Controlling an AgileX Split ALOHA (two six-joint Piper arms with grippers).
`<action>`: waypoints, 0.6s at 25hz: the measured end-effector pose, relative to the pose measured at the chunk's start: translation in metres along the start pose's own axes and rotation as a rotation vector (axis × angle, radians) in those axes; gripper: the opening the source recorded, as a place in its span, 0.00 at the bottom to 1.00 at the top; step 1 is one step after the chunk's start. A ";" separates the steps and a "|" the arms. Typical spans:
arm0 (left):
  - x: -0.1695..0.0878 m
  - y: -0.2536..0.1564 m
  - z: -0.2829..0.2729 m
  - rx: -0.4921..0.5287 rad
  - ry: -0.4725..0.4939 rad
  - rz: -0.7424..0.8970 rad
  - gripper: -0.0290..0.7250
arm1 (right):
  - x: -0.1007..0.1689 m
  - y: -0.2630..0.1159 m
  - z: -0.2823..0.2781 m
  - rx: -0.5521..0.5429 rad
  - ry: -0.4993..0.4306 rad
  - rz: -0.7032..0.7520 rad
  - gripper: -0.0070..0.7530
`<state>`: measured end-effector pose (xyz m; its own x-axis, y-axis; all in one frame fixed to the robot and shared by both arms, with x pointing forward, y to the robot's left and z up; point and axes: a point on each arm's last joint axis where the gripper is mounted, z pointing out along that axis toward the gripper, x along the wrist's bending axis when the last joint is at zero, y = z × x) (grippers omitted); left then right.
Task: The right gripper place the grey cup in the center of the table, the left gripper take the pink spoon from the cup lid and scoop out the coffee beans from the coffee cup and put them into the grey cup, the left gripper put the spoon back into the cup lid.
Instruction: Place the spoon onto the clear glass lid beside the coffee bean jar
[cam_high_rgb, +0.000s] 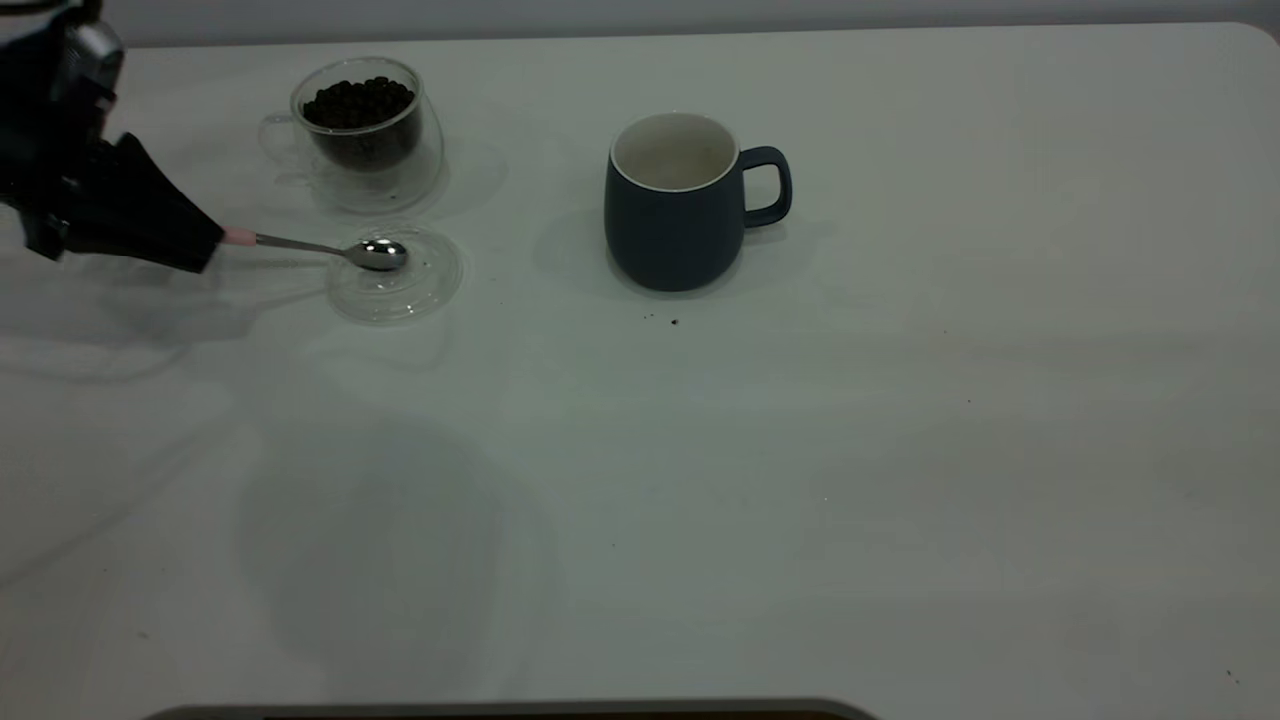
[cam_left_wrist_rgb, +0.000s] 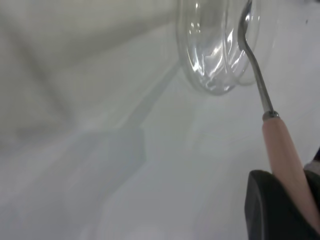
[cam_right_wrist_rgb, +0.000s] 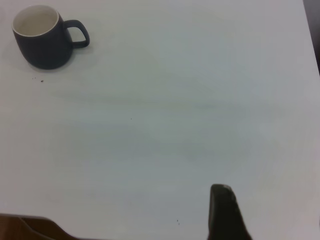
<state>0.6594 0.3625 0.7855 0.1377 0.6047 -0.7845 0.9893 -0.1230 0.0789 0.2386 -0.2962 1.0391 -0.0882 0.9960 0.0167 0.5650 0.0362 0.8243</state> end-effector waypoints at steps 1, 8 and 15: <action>0.002 0.000 0.003 -0.012 -0.017 -0.014 0.20 | 0.000 0.000 0.000 0.000 0.000 0.000 0.64; 0.008 0.001 0.010 -0.042 -0.050 -0.045 0.20 | 0.000 0.000 0.000 0.000 0.000 0.000 0.64; 0.010 0.000 0.017 -0.033 -0.061 -0.075 0.20 | 0.000 0.000 0.000 0.000 0.000 0.000 0.64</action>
<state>0.6598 0.3553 0.7667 0.0614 0.5622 -0.8247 0.9979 -0.0529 0.0383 0.2386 -0.2962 1.0391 -0.0882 0.9960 0.0167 0.5650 0.0362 0.8243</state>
